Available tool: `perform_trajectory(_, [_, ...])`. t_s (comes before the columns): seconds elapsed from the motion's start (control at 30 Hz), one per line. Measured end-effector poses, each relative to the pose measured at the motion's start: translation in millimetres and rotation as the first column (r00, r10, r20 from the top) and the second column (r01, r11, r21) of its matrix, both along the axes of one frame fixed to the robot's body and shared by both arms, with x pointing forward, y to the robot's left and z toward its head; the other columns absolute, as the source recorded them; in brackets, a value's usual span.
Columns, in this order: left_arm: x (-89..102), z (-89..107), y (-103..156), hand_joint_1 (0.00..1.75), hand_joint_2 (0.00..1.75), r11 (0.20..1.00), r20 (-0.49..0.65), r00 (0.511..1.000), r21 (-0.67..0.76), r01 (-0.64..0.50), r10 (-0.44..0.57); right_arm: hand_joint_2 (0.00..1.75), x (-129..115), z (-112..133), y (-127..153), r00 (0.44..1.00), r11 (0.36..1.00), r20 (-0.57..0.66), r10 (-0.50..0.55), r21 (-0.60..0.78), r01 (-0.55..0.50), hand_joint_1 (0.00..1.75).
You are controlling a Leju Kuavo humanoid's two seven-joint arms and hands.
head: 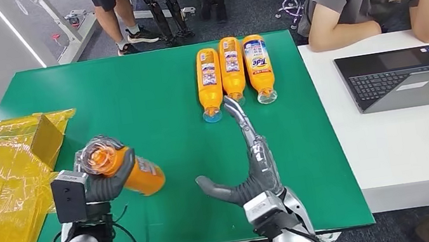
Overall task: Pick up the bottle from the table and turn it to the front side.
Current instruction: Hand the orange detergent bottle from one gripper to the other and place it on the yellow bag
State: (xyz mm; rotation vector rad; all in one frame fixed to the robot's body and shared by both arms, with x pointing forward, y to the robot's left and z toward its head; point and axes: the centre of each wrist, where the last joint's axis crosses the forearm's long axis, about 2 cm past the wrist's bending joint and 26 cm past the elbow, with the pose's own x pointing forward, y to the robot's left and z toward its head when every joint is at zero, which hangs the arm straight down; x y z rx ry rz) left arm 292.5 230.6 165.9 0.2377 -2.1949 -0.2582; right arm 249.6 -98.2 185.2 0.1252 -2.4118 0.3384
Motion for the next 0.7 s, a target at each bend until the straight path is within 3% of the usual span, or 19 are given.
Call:
perform_trajectory(0.17, [12.2,14.1,69,1.75,1.75,0.884,0.124,0.982,0.429,-0.185,0.145,1.75,-9,-6,-6,0.999,0.997,-0.017,-0.051,0.05,0.052,0.0])
perform_trajectory(0.27, [20.2,27.0,96,1.75,1.75,0.838,0.167,0.971,0.493,-0.235,0.174,1.75,-12,-7,-9,0.998,0.996,-0.021,-0.062,0.063,0.064,0.0])
perform_trajectory(0.47, [24.7,36.9,115,1.75,1.75,0.764,0.209,0.957,0.577,-0.288,0.203,1.75,-14,-7,-11,0.997,0.994,-0.023,-0.075,0.073,0.076,0.0])
perform_trajectory(0.7, [54.6,73.7,158,1.75,1.75,0.481,0.263,0.941,0.81,-0.336,0.215,1.75,-22,-6,-15,0.998,0.995,-0.04,-0.058,0.075,0.061,0.0])
